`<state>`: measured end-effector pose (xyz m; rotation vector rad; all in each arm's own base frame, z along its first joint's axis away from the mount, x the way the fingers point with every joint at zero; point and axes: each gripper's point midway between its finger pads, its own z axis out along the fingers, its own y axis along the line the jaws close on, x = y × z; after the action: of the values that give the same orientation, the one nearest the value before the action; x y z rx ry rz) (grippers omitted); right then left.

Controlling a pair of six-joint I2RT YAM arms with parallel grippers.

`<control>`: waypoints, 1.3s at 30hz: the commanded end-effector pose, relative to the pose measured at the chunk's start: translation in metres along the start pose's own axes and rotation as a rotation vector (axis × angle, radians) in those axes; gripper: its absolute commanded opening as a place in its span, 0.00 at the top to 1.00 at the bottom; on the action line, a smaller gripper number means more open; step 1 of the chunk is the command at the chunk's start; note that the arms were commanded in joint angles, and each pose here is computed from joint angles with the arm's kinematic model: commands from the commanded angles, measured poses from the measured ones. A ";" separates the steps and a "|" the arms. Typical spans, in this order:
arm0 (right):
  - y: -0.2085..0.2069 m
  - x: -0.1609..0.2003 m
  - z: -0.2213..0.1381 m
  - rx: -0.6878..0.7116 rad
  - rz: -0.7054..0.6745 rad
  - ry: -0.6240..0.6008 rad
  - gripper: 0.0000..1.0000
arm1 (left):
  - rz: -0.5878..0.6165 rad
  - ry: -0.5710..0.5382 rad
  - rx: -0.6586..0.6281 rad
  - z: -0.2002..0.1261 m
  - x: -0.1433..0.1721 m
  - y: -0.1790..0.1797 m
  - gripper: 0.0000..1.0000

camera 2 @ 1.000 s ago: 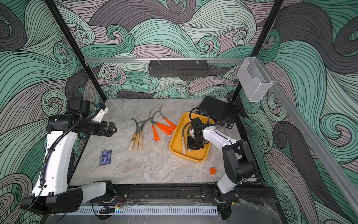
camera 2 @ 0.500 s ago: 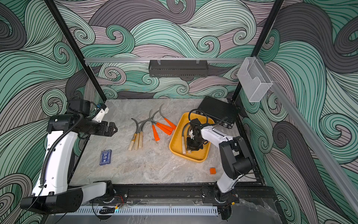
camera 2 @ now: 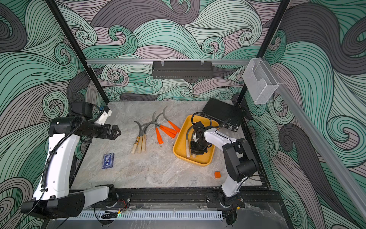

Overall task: Put small sickles into storage boxes
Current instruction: Place the sickle in the storage box, then pick up the sickle at the center of the board.

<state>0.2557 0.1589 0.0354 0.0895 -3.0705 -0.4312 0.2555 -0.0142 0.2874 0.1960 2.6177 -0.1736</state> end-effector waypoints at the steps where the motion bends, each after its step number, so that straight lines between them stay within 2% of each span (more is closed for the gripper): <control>1: -0.003 0.001 -0.001 0.040 -0.002 0.016 0.63 | 0.001 -0.008 0.020 -0.003 0.001 -0.004 0.01; 6: -0.006 0.001 -0.009 0.072 -0.008 0.015 0.61 | -0.015 0.015 0.017 0.001 0.004 -0.003 0.01; 18: 0.001 -0.004 -0.057 0.085 -0.032 -0.095 0.63 | -0.027 0.088 -0.013 0.016 0.013 0.006 0.02; 29: 0.021 0.001 -0.098 0.011 -0.053 -0.161 0.67 | -0.012 0.144 -0.058 0.032 0.028 0.017 0.03; 39: 0.039 0.009 -0.126 -0.054 -0.065 -0.199 0.70 | 0.036 0.172 -0.021 0.037 0.041 0.011 0.04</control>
<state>0.2576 0.1558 0.1506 0.1481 -3.2598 -0.5015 0.2462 -0.0044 0.2296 0.2088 2.8027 -0.1261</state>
